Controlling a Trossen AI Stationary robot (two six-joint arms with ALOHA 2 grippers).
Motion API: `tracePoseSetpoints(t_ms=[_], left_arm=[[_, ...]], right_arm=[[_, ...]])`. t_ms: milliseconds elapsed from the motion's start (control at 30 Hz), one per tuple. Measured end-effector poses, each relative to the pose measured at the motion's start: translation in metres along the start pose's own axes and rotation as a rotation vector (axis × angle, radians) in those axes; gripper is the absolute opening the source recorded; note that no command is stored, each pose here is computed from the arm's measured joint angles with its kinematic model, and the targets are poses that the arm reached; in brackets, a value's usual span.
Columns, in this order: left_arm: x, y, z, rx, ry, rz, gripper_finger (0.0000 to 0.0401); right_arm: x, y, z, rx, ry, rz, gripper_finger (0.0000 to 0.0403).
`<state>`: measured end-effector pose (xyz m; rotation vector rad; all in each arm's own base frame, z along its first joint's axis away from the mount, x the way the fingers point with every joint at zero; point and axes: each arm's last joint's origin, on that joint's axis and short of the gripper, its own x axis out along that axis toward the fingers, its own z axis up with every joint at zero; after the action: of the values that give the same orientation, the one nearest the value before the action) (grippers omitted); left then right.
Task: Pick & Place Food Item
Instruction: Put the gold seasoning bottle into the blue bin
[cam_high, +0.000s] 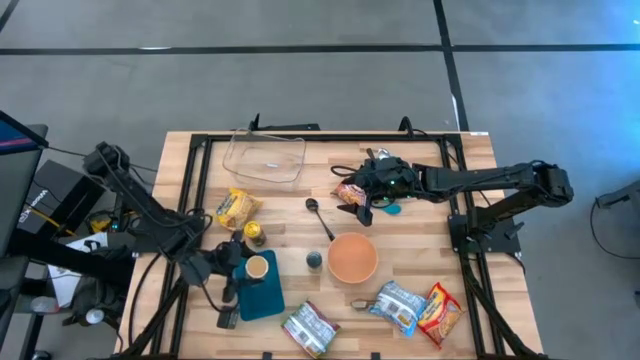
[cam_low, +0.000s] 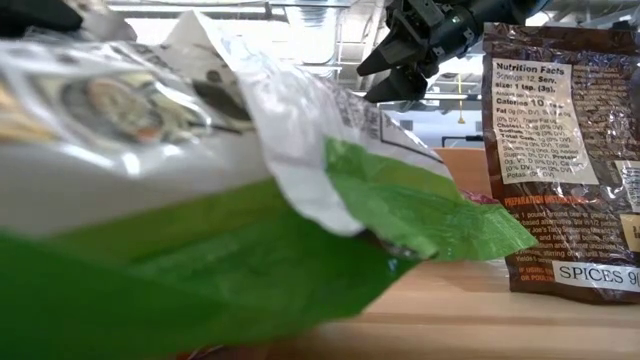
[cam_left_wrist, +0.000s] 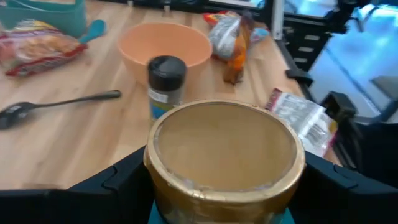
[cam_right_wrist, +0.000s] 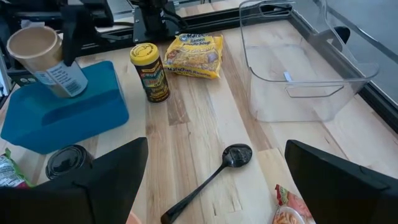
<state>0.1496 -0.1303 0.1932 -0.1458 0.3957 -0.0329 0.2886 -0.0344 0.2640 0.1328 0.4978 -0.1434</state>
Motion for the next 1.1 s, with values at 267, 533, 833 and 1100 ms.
tracePoseSetpoints(t_ms=[267, 533, 833, 1100], left_arm=[[0.011, -0.004, -0.018, 0.029, -0.042, -0.045, 0.0278], [0.026, -0.013, -0.029, 0.107, -0.038, -0.093, 0.0282], [0.034, -0.020, -0.033, 0.150, -0.071, -0.132, 0.0278], [0.040, -0.022, -0.037, 0.144, -0.088, -0.136, 0.0277]], right_arm=[[0.000, 0.000, 0.000, 0.001, 0.000, 0.000, 0.0372], [0.000, 0.000, 0.000, 0.003, 0.000, 0.000, 0.0372], [0.000, 0.000, 0.000, 0.018, 0.000, 0.000, 0.0372], [0.000, 0.000, 0.000, 0.018, 0.000, 0.000, 0.0372]])
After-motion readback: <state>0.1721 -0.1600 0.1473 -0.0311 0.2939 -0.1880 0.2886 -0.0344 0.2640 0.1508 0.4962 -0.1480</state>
